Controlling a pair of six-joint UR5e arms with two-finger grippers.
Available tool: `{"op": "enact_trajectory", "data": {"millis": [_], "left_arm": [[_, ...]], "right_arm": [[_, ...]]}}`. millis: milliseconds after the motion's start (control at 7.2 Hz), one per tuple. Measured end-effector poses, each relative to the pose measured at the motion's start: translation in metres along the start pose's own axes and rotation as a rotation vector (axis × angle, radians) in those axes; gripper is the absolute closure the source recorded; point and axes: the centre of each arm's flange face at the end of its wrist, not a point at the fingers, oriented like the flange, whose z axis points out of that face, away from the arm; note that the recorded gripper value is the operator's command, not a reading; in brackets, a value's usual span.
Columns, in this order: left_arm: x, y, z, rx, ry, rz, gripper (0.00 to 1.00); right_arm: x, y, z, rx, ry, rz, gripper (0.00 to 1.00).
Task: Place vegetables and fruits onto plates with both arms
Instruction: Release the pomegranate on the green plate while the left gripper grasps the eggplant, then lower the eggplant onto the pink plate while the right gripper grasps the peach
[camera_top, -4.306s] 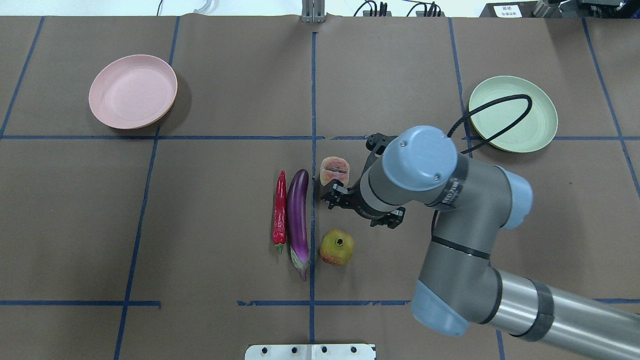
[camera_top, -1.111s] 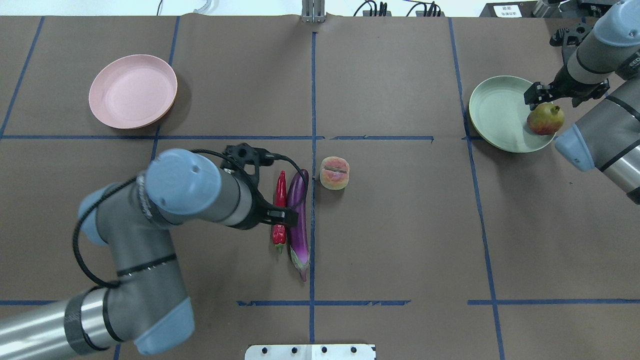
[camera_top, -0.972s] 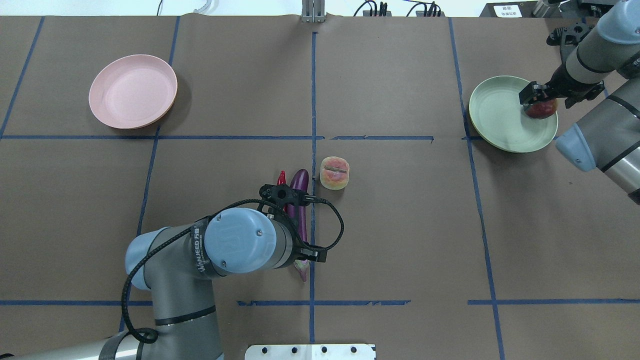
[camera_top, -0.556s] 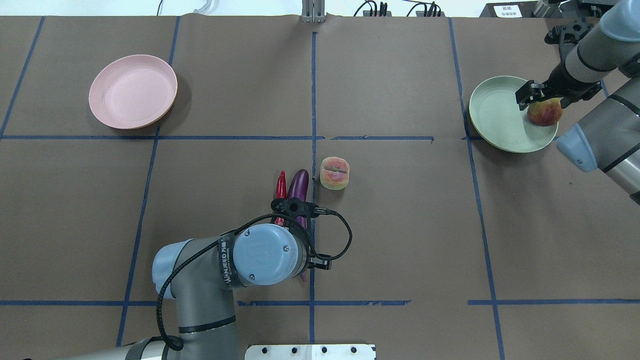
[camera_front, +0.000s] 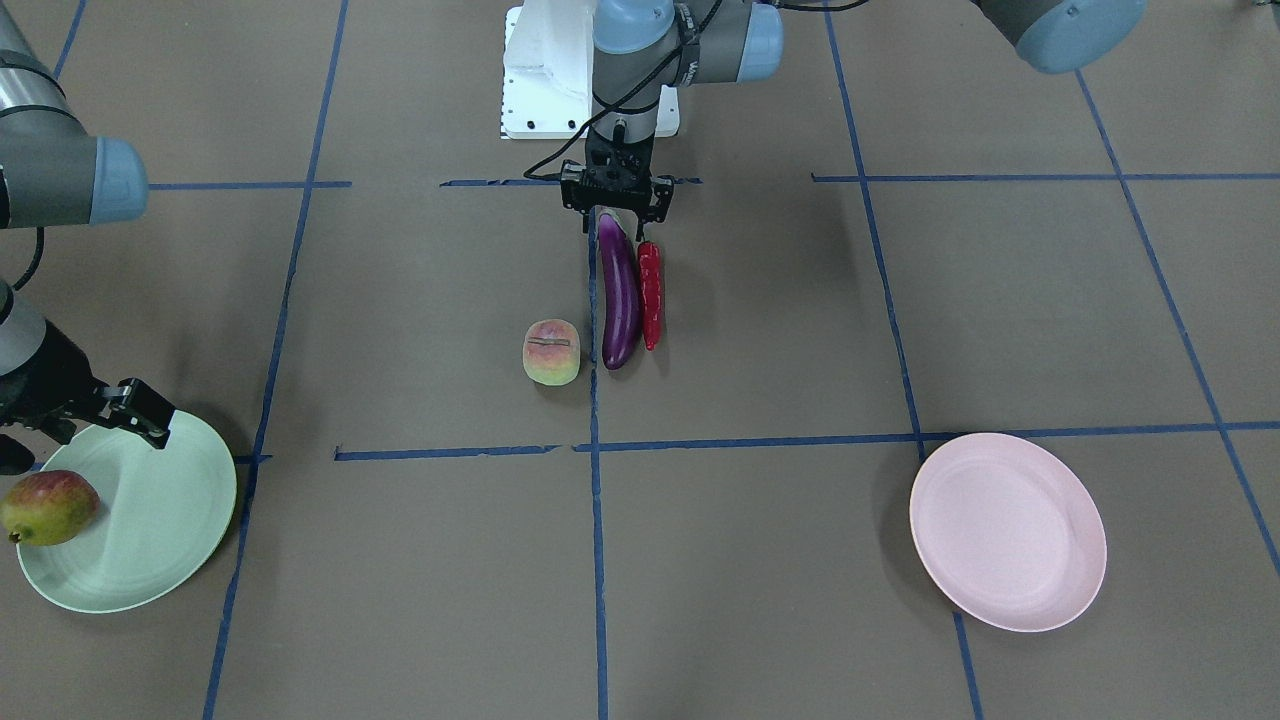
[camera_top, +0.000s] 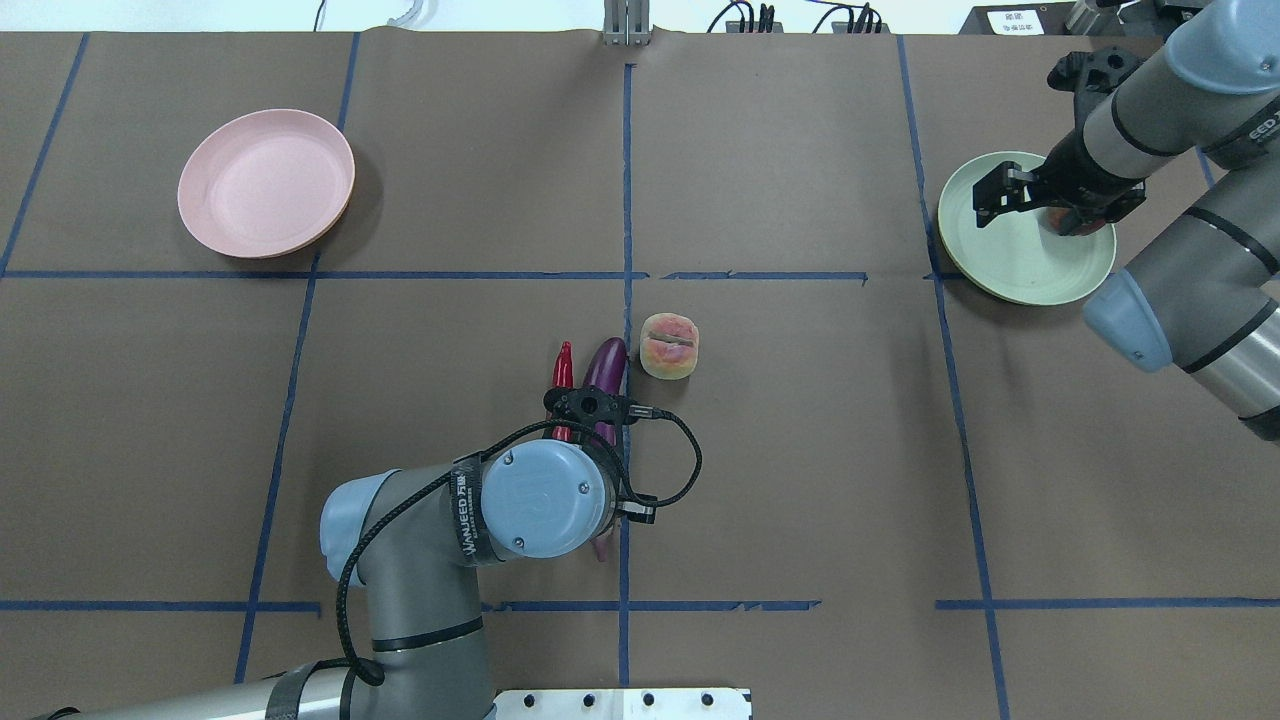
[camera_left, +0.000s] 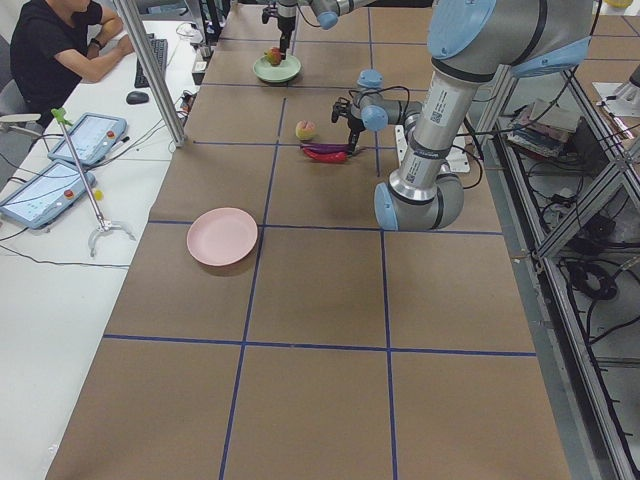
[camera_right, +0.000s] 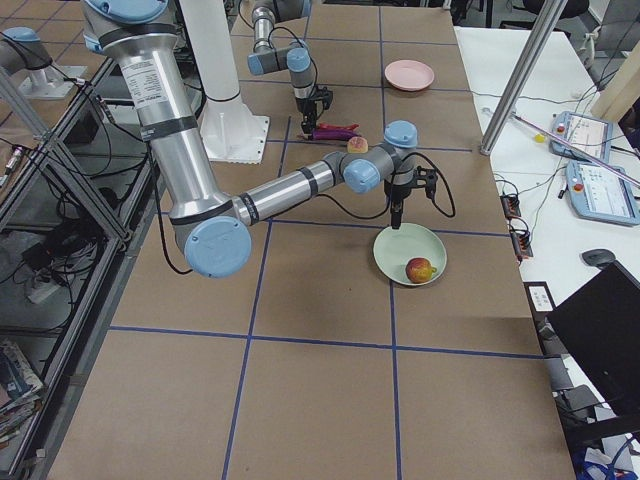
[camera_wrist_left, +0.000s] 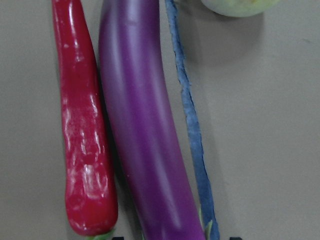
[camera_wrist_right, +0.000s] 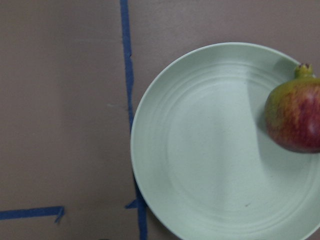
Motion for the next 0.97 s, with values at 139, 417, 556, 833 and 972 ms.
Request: {"op": "enact_trajectory", "data": {"millis": [139, 417, 556, 833, 972], "left_arm": [[-0.004, -0.011, -0.003, 0.014, 0.0, -0.01, 1.0], [-0.017, -0.044, -0.02, 0.062, 0.013, -0.047, 1.0], [-0.025, -0.067, -0.044, 0.105, 0.042, -0.087, 1.0], [-0.059, -0.118, -0.092, 0.201, 0.078, -0.182, 1.0], [-0.096, -0.148, -0.102, 0.244, 0.049, -0.229, 1.0]], "right_arm": [[-0.018, 0.013, -0.003, -0.004, -0.021, 0.013, 0.0], [-0.069, 0.045, -0.008, -0.017, -0.071, 0.055, 0.0], [-0.113, 0.069, -0.007, -0.026, -0.1, 0.108, 0.0], [-0.191, 0.114, -0.002, -0.028, -0.139, 0.201, 0.0], [-0.222, 0.135, 0.001, -0.028, -0.154, 0.247, 0.0]]}}
